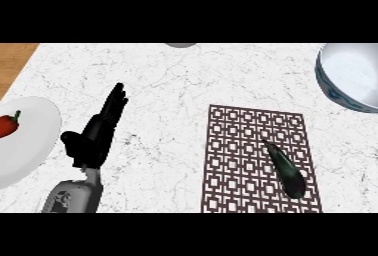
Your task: Pick the can from the placemat and place it in the bowl
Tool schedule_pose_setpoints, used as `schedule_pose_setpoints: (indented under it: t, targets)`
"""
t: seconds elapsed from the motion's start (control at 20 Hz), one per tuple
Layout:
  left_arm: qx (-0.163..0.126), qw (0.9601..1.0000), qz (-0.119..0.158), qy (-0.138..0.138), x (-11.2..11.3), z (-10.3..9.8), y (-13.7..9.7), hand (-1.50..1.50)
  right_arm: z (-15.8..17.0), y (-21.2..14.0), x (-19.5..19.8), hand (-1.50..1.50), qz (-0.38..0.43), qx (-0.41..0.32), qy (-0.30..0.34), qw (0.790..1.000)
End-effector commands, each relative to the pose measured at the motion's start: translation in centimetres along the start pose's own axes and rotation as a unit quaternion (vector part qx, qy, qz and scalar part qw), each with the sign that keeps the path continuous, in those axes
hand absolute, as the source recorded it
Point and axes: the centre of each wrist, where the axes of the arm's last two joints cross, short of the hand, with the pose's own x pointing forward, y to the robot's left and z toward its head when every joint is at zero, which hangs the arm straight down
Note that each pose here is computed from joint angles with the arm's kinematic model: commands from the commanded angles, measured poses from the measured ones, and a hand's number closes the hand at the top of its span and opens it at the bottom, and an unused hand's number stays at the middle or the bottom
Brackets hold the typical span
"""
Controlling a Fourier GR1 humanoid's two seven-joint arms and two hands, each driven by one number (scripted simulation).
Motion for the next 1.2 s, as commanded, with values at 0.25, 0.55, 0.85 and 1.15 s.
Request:
schedule_pose_setpoints:
  t: [0.25,0.55,0.85,1.15]
  targets:
    - [-0.011,0.9999,0.012,0.001,-0.9,-0.6,-1.3,0.00,-0.4,4.4,-4.6,1.50,0.039,0.032,0.028,0.998]
    - [-0.020,0.9998,0.003,-0.004,0.2,-0.8,-1.6,0.00,0.1,5.4,-5.8,-1.50,-0.044,0.122,0.082,0.988]
    - [-0.003,1.0000,-0.002,-0.005,-0.1,-0.6,-0.6,0.00,0.0,4.7,-5.8,-1.50,-0.134,0.108,0.023,0.985]
    - [-0.011,0.9998,0.012,-0.012,0.6,-0.5,-1.6,0.00,-0.1,4.1,-5.9,-1.50,-0.204,-0.005,-0.011,0.979]
